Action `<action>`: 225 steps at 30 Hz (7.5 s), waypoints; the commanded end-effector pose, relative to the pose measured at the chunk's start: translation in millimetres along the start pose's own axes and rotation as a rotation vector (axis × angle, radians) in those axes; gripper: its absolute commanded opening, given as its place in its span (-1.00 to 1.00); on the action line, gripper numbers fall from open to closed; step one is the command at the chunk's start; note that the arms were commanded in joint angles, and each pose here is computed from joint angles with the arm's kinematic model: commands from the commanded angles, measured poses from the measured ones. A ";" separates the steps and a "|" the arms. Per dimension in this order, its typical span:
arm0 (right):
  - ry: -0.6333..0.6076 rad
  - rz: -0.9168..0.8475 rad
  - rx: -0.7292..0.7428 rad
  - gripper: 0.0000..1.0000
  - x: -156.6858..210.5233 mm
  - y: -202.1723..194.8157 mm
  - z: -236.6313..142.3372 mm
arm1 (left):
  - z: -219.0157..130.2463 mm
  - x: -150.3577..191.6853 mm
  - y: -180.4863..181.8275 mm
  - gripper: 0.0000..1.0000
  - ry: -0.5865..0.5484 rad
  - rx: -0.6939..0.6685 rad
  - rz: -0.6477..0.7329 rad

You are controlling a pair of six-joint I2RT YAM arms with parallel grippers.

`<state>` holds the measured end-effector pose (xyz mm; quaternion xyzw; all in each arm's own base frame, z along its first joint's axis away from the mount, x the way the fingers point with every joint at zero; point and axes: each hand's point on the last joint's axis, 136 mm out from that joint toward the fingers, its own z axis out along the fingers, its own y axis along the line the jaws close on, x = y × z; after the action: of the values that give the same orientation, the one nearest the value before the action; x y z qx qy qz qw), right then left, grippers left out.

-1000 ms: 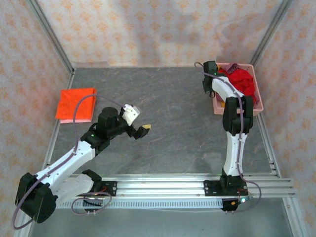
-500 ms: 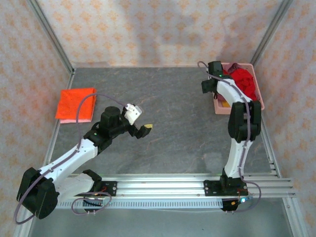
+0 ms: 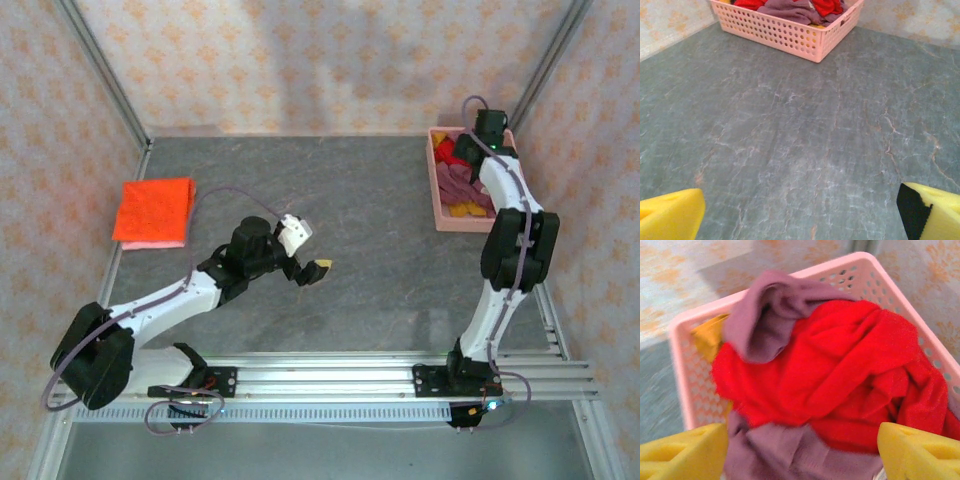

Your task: Fold and stack the t-shirts

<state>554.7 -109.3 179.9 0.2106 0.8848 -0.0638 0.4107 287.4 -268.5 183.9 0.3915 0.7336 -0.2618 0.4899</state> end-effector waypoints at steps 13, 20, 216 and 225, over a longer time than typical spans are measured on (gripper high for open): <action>0.106 0.068 -0.089 -1.00 -7.7 3.8 21.9 | 7.0 -40.0 -14.3 1.00 -0.087 0.047 0.039; -0.092 0.009 -0.121 -1.00 -41.0 21.3 -60.0 | 8.0 -40.4 -13.1 1.00 -0.090 0.041 0.047; -0.412 -0.066 -0.798 -1.00 -79.5 159.6 -336.0 | -133.3 -54.2 316.5 -1.00 -0.505 -1.170 -1.465; -0.448 -0.013 -0.995 -1.00 -116.9 173.9 -404.7 | -268.6 -138.0 287.5 -1.00 -0.761 -1.256 -1.253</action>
<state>429.0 118.8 516.2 -0.0227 0.7206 0.2727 0.6371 447.0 33.9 389.1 -0.5267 0.6113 -0.2037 0.5544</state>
